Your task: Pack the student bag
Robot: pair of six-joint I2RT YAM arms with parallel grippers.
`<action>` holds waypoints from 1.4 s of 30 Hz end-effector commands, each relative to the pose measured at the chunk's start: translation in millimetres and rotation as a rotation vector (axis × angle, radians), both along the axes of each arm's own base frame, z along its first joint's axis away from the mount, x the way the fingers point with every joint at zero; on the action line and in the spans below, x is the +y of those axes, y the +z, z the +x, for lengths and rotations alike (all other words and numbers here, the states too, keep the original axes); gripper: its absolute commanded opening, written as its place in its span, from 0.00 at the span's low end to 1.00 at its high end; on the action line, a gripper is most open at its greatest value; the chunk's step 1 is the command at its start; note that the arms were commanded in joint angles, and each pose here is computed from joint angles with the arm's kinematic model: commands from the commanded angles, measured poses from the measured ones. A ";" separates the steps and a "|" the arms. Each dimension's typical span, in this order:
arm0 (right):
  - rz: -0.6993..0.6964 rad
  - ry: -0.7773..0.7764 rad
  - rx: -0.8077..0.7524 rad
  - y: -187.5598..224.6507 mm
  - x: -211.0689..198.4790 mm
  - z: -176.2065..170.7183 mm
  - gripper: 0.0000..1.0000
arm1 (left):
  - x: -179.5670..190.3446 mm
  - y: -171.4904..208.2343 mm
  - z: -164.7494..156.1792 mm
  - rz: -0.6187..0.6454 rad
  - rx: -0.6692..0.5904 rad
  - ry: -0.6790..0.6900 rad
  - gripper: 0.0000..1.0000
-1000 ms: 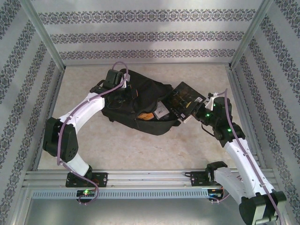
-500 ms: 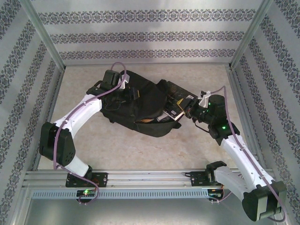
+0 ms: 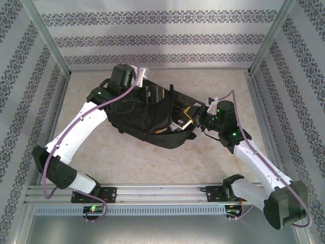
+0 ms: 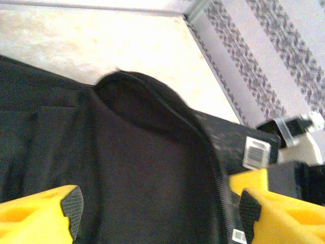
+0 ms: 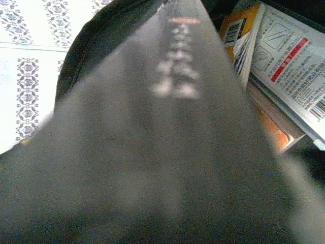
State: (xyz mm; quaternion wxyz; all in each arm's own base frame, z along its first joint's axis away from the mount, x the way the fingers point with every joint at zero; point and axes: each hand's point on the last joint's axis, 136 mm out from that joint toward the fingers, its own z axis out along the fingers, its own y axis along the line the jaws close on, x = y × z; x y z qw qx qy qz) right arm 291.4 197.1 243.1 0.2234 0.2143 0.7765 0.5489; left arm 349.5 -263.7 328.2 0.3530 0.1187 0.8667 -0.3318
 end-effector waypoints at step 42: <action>0.006 0.068 -0.118 11.7 9.7 -17.4 0.00 | 21.9 38.7 6.4 0.291 -0.193 0.084 0.00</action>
